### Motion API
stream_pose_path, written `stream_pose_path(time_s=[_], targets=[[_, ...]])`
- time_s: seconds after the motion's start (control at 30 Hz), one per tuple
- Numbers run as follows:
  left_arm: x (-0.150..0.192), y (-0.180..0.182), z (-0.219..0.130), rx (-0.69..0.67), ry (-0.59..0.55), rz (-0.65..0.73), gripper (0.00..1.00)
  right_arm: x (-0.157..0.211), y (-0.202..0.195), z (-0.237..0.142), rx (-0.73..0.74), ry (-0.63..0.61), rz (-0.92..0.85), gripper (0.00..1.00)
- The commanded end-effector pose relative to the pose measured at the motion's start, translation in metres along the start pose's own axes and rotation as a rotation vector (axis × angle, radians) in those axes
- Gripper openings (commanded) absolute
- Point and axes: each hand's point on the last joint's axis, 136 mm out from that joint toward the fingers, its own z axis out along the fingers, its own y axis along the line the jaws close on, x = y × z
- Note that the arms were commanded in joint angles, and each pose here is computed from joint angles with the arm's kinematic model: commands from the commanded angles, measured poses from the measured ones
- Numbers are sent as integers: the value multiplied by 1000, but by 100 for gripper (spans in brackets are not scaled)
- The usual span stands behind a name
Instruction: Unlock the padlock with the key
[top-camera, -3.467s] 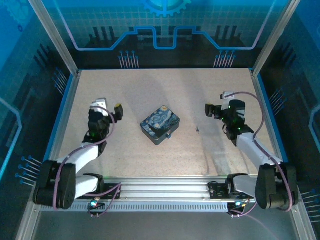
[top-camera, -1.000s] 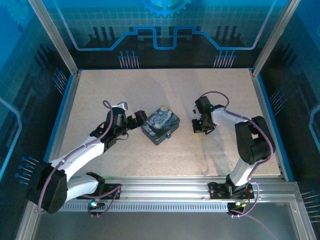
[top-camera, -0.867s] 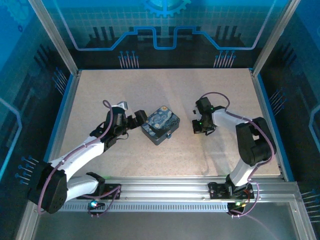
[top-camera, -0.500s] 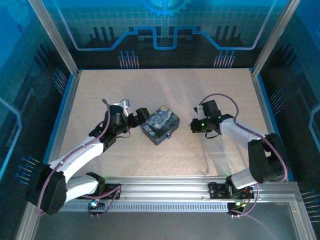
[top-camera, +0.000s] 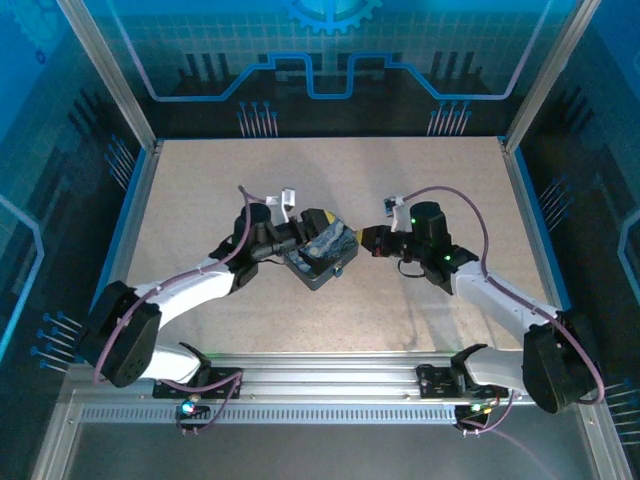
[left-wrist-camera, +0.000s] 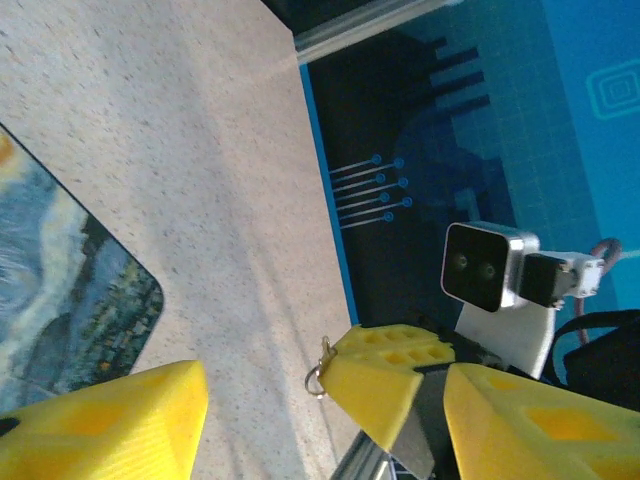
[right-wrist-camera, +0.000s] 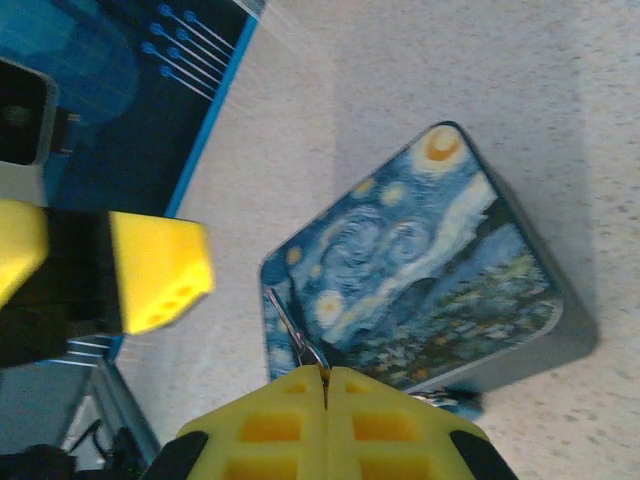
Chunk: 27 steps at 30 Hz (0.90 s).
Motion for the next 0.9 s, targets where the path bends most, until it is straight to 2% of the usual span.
stream_pose_path(time_s=[0.0,0.2,0.4,0.57,0.77,0.87], targets=[[0,-34,13,114,8,27,61,0,21,-1,-65,-15,39,0],[11,-35,27,126,28,24,56,-1,31,2,-82,-8,37,0],[14,-33,33,128,33,16,44,1,34,6,-88,4,42,0],[14,-31,33,118,26,19,28,3,33,7,-85,9,49,0],[13,-26,29,83,18,44,2,4,31,6,-78,9,34,1],[13,-26,26,67,18,66,0,4,33,4,-93,15,4,8]])
